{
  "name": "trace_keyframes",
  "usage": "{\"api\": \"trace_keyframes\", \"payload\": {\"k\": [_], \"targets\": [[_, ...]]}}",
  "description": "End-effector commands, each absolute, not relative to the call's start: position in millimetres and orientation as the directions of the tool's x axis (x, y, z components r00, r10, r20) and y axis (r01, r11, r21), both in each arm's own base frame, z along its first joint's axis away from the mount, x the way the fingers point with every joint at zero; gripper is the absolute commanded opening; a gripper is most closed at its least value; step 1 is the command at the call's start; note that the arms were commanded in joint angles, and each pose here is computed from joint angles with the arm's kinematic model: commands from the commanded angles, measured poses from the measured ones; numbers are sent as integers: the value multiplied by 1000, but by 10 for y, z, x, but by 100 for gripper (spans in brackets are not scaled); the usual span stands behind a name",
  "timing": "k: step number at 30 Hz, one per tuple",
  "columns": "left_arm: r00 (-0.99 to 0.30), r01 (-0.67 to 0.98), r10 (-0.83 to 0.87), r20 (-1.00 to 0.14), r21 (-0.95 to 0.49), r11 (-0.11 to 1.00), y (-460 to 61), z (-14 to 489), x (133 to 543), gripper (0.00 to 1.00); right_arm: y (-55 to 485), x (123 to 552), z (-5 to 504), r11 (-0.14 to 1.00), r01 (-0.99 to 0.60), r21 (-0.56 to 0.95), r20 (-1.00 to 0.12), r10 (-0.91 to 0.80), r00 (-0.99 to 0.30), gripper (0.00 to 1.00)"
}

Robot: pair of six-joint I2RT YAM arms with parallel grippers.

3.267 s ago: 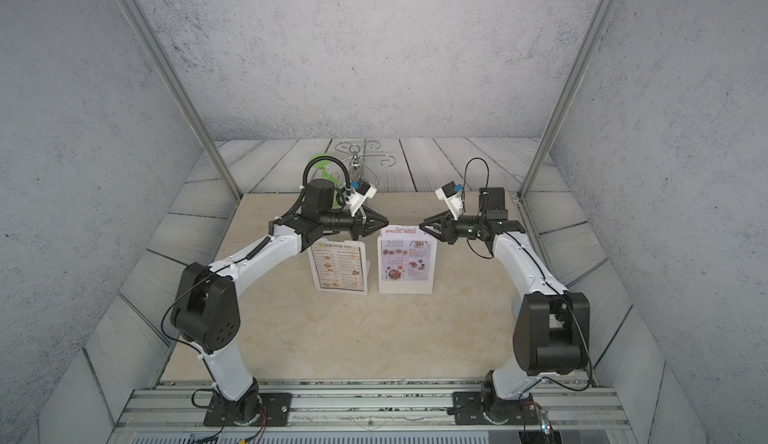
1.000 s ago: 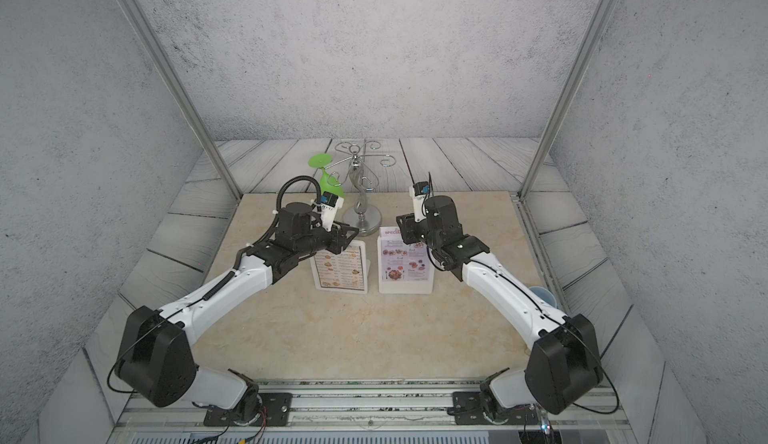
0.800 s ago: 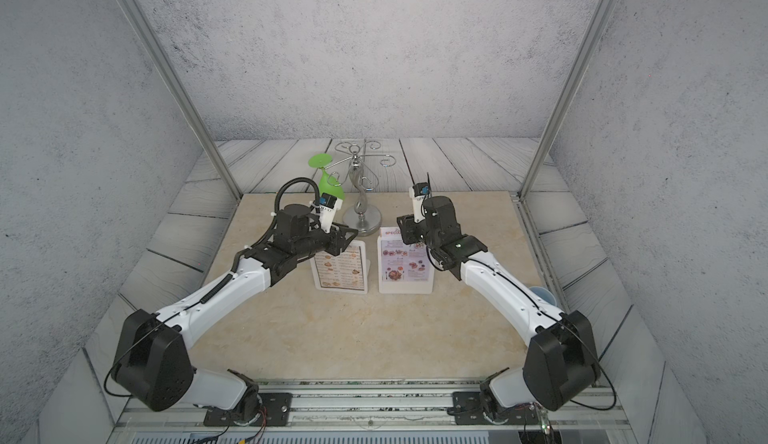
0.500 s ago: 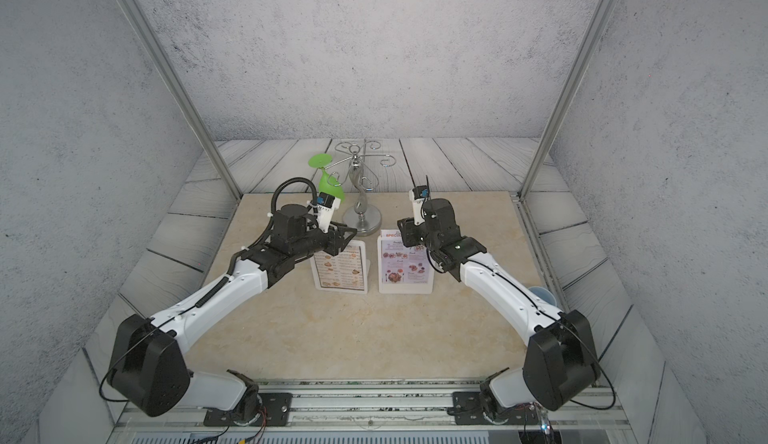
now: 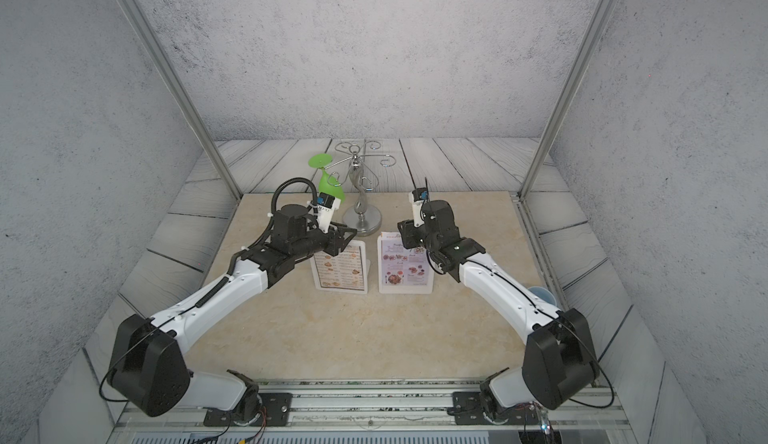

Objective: Insert the menus into the narrow rack
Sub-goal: Insert the menu into the narrow rack.

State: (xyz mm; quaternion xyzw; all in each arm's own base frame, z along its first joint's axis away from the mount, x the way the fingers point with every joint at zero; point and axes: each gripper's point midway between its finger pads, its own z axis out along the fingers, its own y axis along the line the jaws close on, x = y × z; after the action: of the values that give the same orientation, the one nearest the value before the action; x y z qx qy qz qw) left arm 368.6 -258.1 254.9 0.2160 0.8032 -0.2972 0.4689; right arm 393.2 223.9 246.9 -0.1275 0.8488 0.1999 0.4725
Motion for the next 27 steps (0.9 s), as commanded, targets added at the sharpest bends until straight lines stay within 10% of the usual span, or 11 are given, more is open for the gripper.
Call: {"api": "trace_keyframes", "payload": {"k": [1, 27], "targets": [[-450, 629, 60, -891, -269, 729, -2573, 2617, 3671, 42, 2276, 3931, 2292, 889, -400, 223, -831, -41, -555, 44], [-446, 642, 71, -892, -264, 720, -2592, 2644, 3662, 43, 2305, 3903, 2049, 900, -396, 180, -790, -108, -603, 44]]}}
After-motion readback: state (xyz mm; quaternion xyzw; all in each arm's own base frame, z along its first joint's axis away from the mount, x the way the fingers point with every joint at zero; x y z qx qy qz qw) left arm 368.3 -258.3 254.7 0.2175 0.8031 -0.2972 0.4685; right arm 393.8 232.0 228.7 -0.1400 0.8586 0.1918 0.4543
